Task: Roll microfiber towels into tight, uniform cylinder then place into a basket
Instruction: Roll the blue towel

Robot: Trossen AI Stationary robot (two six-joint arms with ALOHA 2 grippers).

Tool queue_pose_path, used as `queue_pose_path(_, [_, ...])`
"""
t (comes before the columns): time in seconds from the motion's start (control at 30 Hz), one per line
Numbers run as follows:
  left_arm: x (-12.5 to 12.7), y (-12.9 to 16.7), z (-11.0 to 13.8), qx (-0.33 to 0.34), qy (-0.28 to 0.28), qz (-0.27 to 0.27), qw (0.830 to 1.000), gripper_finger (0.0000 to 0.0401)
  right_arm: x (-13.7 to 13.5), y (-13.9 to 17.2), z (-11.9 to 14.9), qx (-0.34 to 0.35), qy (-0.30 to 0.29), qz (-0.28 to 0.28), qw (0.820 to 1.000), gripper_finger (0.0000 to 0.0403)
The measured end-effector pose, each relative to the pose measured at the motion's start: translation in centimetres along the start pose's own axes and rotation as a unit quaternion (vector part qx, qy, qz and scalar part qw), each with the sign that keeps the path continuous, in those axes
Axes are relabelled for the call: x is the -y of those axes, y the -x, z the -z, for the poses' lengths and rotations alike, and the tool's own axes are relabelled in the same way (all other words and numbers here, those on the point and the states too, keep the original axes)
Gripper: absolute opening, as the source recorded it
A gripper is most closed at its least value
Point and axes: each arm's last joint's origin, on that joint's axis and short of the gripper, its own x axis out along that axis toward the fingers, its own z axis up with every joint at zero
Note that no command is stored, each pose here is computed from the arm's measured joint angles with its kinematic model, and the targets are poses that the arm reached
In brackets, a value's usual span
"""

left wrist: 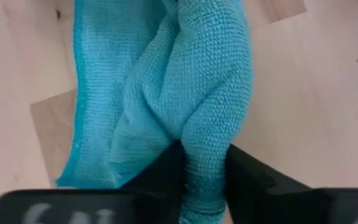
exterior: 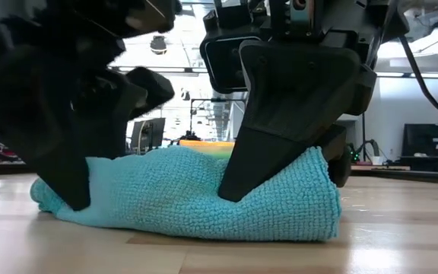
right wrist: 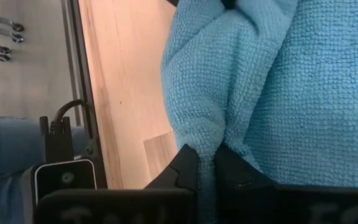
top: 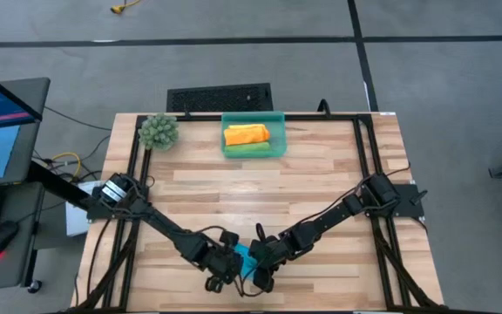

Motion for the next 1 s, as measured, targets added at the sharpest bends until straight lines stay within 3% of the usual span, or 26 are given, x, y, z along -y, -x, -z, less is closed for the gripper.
queue_pose_path(0.23, [-0.9,-0.5,0.0,-0.028,0.031,0.069,0.997,0.0014,-0.1,0.0,0.0,-0.004,0.004,-0.008,1.0,0.004])
queue_pose_path(0.53, [-2.4,-0.8,-0.3,-0.061,0.104,0.201,0.972,0.0036,-0.5,0.0,0.3,-0.013,0.057,-0.023,0.998,0.0048])
queue_pose_path(0.77, [-2.7,-0.9,-0.5,-0.062,0.131,0.215,0.966,0.0021,-0.5,0.0,0.3,-0.018,0.056,-0.026,0.998,0.0089])
queue_pose_path(1.0, [-3.0,-0.9,-0.3,-0.088,0.165,0.241,0.952,0.0027,-0.8,0.0,0.3,-0.038,0.056,-0.057,0.996,0.0174])
